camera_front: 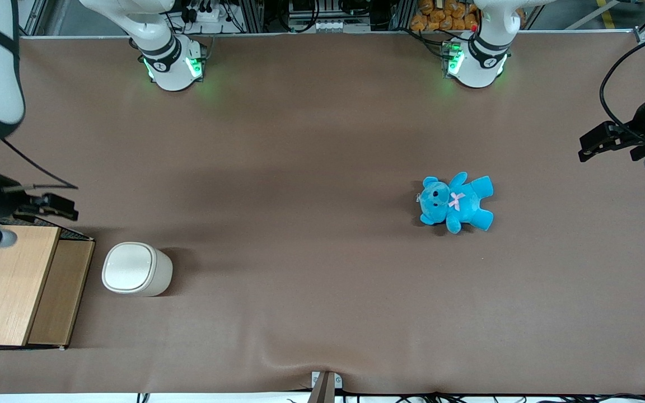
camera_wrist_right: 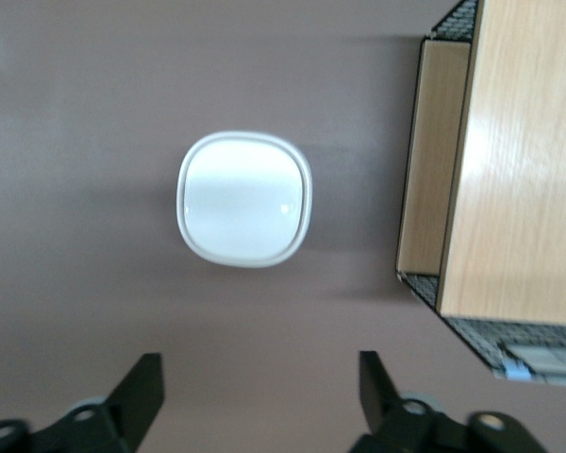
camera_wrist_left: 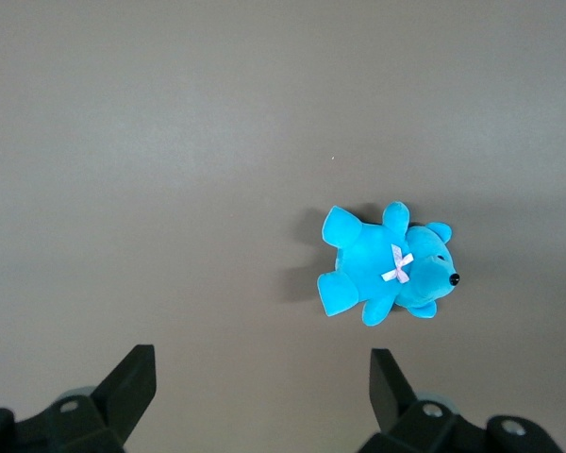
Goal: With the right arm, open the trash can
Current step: 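Move the right gripper down over the white trash can's lid edge, then hook the lid edge with the right gripper and lift it open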
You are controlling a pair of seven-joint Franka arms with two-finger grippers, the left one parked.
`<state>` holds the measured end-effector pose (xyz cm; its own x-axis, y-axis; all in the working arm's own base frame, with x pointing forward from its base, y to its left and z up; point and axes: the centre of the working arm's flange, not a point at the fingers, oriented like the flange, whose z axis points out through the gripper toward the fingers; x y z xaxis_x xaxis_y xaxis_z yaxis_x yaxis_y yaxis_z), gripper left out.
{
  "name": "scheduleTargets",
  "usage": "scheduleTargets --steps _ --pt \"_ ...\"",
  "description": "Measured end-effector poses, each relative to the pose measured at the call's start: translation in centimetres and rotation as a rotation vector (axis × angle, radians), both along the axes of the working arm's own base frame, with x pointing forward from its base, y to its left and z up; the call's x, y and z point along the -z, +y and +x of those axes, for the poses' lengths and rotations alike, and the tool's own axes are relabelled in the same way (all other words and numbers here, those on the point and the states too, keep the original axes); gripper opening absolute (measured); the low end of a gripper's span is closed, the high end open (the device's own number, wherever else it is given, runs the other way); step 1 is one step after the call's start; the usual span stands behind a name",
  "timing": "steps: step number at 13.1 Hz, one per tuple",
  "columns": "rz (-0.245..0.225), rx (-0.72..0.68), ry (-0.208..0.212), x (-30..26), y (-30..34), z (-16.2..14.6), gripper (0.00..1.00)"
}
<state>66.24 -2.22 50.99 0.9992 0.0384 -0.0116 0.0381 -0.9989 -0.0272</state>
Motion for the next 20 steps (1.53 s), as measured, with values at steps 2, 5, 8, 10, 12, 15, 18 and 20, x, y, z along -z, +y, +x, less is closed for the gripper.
scheduleTargets --steps 2,5,8,10,12,15,18,20 --pt "-0.001 -0.002 -0.027 2.1 0.2 1.7 0.65" --pt "-0.001 0.0 -0.027 5.3 0.1 3.2 0.46" --pt "-0.002 0.001 -0.052 7.9 0.1 4.5 0.28" --pt "-0.002 0.002 -0.039 9.9 0.1 4.9 0.04" --pt "-0.001 0.002 -0.014 11.8 0.1 5.2 0.01" --pt "-0.001 0.001 0.011 13.6 0.1 5.3 0.01" --pt "0.0 0.001 0.036 15.2 0.1 5.3 0.01" --pt "0.001 0.001 0.054 16.5 0.1 5.3 0.01"
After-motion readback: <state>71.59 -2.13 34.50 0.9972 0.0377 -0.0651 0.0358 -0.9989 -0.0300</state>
